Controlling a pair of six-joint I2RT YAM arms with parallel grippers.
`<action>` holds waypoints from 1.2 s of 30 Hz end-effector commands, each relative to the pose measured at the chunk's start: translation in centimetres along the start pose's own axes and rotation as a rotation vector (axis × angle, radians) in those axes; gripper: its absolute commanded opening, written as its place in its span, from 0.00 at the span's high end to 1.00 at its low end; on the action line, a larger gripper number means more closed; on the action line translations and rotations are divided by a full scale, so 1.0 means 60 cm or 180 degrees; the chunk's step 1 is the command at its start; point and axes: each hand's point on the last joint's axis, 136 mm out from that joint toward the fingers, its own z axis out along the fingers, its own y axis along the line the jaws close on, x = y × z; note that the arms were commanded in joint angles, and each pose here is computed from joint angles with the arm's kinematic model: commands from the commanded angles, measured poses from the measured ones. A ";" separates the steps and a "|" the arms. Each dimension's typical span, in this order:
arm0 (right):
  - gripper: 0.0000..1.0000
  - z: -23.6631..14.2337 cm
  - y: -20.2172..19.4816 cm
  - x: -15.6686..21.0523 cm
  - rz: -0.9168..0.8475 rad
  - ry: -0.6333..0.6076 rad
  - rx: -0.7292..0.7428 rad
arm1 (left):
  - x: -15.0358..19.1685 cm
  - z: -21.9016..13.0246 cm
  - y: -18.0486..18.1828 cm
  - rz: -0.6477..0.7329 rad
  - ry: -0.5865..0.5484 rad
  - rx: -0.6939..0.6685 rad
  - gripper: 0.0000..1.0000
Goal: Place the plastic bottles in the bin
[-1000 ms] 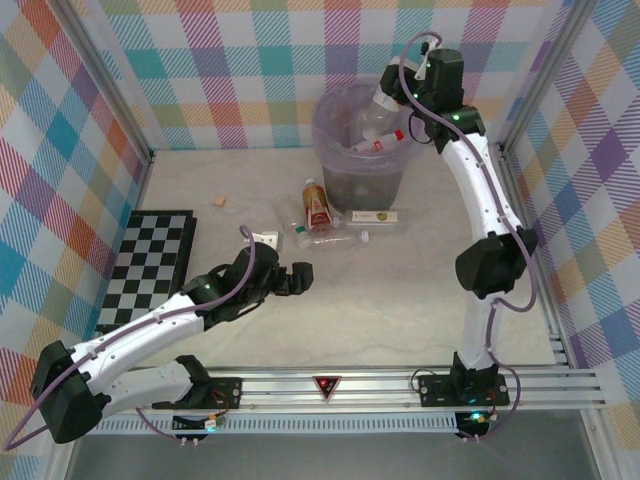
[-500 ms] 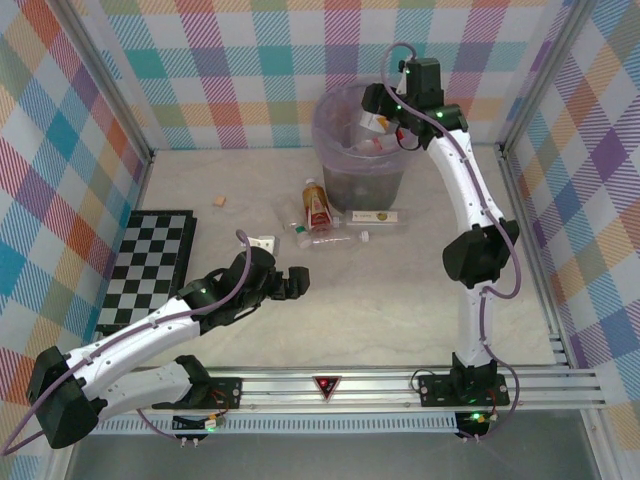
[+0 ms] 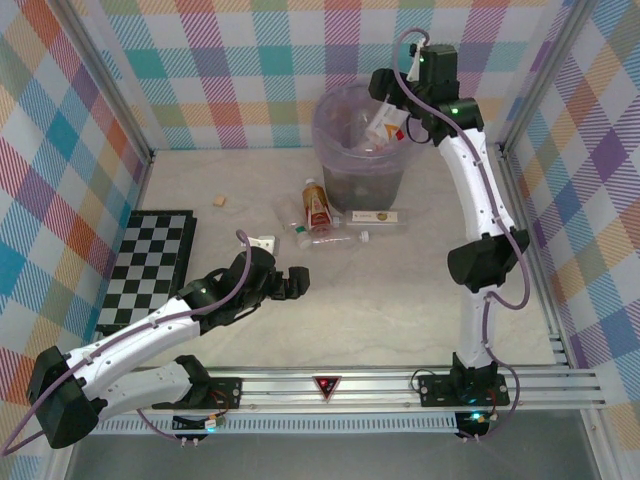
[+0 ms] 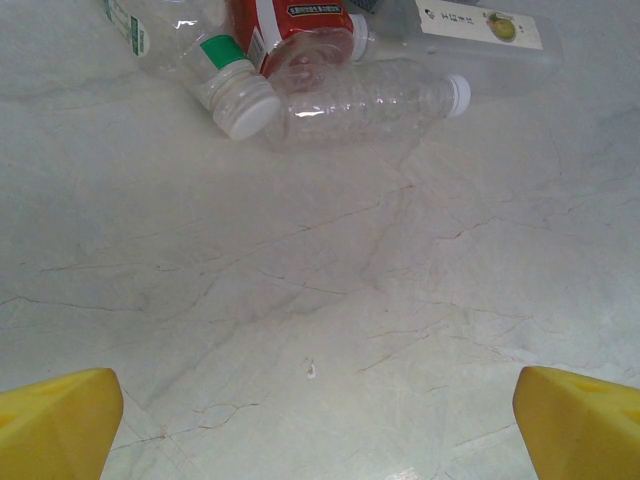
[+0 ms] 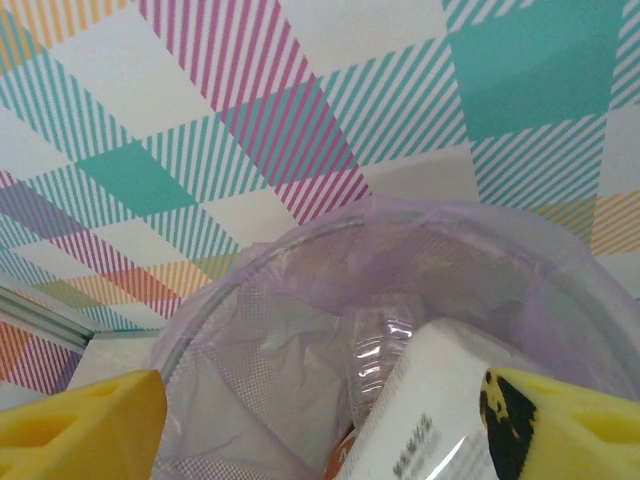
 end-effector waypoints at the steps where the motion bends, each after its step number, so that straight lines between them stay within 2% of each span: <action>1: 0.24 -0.024 0.021 -0.018 -0.0101 -0.0062 -0.0135 | 0.009 0.003 0.008 -0.0038 0.0056 -0.0041 0.00; 5: 0.49 0.015 0.012 0.018 0.0002 0.0147 -0.0154 | 0.013 0.000 0.013 -0.0063 0.0058 -0.0053 0.00; 9: 0.51 0.055 -0.015 0.070 0.0140 0.0409 -0.0011 | 0.018 -0.005 0.021 -0.0091 0.0048 -0.0082 0.00; 14: 0.51 0.084 -0.042 0.113 0.0217 0.0556 0.0130 | 0.021 -0.015 0.030 -0.0124 0.0018 -0.0097 0.00; 18: 0.51 0.083 -0.052 0.107 0.0172 0.0502 0.0230 | 0.023 -0.020 0.035 -0.0132 0.0004 -0.0124 0.00; 22: 0.48 0.042 -0.021 0.064 0.0142 0.0363 0.0057 | 0.023 -0.020 0.037 -0.0130 -0.0001 -0.0132 0.00; 25: 0.41 -0.014 0.004 0.024 0.0110 0.0208 -0.0059 | 0.024 -0.017 0.036 -0.0131 0.0002 -0.0136 0.00; 28: 0.28 -0.071 0.020 0.005 0.0047 0.0115 -0.0124 | 0.027 -0.011 0.035 -0.0127 0.0017 -0.0125 0.00; 31: 0.02 -0.118 0.015 0.012 0.0011 0.0124 -0.0128 | 0.025 -0.007 0.033 -0.0086 0.0029 -0.0141 0.00; 36: 0.00 -0.183 -0.011 0.060 0.0047 0.0270 -0.0067 | 0.010 -0.004 0.032 0.0032 0.0033 -0.0253 0.00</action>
